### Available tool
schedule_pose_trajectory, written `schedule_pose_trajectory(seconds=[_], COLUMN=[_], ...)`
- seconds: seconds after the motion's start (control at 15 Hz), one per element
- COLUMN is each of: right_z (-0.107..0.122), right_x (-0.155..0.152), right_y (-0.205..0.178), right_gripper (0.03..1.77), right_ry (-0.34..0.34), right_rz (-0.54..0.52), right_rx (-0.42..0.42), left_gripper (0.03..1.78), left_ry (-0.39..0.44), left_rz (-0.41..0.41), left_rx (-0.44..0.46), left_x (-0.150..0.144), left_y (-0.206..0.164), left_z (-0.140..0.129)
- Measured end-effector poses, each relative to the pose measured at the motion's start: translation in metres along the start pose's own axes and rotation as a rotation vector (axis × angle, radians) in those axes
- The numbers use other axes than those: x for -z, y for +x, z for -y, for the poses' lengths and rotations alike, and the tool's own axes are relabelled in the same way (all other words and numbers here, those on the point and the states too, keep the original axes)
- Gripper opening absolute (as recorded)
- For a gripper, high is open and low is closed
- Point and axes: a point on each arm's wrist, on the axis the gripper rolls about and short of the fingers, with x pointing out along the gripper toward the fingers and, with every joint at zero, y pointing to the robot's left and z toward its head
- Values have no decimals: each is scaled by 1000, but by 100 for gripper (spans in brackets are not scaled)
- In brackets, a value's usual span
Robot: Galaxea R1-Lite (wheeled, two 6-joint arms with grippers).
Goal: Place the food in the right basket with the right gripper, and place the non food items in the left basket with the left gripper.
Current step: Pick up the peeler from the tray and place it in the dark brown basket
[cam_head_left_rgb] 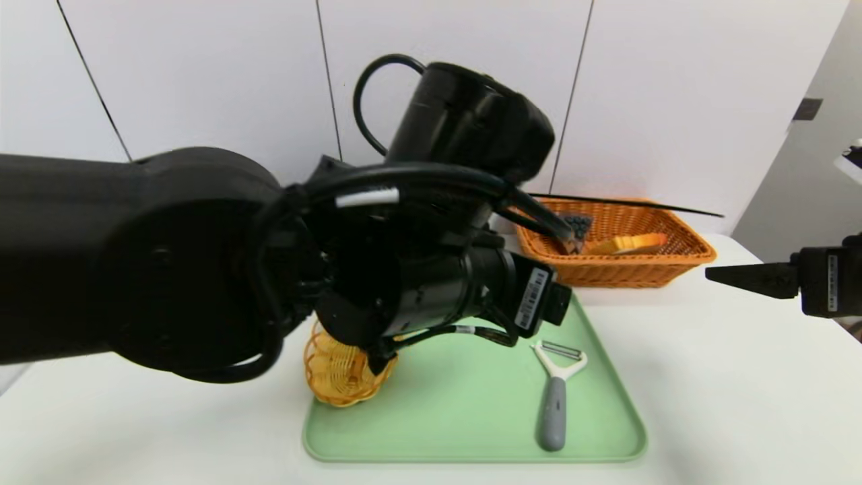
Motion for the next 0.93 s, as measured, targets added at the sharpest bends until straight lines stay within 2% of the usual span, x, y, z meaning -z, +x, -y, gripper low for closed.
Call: schedule_pose_trajectory(seconds=[0.4, 0.6, 0.73, 0.93], right_z=[11, 11, 11, 11], right_x=[-7, -6, -2, 6], right_y=[8, 10, 11, 11], right_gripper=[170, 170, 170, 170], right_ry=[19, 21, 22, 25], right_rz=[-57, -65, -76, -96], right_rx=[41, 47, 49, 50], left_gripper=[169, 169, 169, 169], left_ry=[64, 99, 81, 4], left_rz=[-112, -208, -251, -297], left_rx=[35, 30, 22, 8], left_x=[32, 47, 46, 32], left_y=[36, 50, 54, 55], left_z=[35, 46, 52, 62])
